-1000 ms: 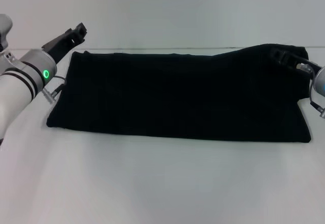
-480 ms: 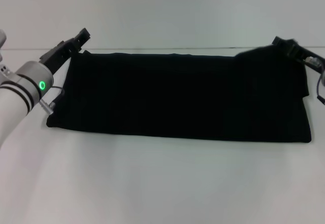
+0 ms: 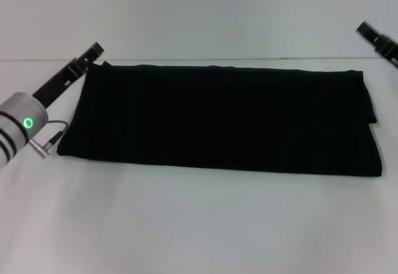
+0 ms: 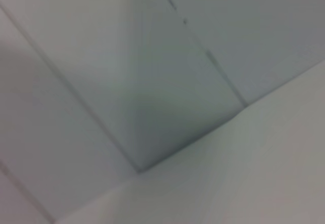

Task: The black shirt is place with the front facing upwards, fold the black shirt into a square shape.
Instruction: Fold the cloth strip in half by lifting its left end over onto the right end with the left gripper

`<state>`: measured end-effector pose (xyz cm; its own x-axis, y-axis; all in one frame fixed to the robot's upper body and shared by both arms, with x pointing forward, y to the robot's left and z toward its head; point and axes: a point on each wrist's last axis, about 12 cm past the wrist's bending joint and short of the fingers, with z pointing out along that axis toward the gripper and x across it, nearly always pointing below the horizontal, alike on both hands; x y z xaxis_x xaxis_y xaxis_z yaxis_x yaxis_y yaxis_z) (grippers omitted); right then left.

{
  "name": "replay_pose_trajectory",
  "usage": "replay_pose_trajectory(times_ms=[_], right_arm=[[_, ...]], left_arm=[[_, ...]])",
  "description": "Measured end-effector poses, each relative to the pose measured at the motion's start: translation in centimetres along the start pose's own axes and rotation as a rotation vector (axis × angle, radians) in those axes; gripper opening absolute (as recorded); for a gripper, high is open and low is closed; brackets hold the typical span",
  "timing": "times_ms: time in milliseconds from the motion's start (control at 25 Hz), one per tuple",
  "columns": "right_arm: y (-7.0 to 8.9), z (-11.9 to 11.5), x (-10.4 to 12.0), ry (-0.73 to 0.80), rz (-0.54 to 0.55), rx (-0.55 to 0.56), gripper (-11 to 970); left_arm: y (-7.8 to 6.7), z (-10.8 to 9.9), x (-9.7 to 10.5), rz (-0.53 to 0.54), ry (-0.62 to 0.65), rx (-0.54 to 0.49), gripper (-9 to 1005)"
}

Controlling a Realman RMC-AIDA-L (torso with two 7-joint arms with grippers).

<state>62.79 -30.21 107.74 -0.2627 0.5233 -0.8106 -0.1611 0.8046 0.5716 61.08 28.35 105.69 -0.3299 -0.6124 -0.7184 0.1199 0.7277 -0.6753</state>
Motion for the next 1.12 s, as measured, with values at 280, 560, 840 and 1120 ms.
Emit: replay_pose_trajectory(times_ms=[280, 560, 840, 1120], right_arm=[[1.8, -2.0, 2.9, 0.292, -0.289, -0.296, 693], [3.8, -4.2, 6.2, 0.512, -0.588, -0.564, 695], [3.7, -4.9, 6.5, 0.519, -0.632, -0.605, 820], [3.9, -5.1, 7.1, 0.541, -0.656, -0.631, 938]], left_arm=[[1.0, -2.8, -1.2, -0.149, 0.229, 0.151, 873], [2.5, -6.3, -3.8, -0.301, 0.443, 0.16, 873], [4.0, -8.7, -4.7, -0.444, 0.541, 0.052, 873], [4.8, -9.1, -3.9, -0.533, 0.552, -0.032, 874]])
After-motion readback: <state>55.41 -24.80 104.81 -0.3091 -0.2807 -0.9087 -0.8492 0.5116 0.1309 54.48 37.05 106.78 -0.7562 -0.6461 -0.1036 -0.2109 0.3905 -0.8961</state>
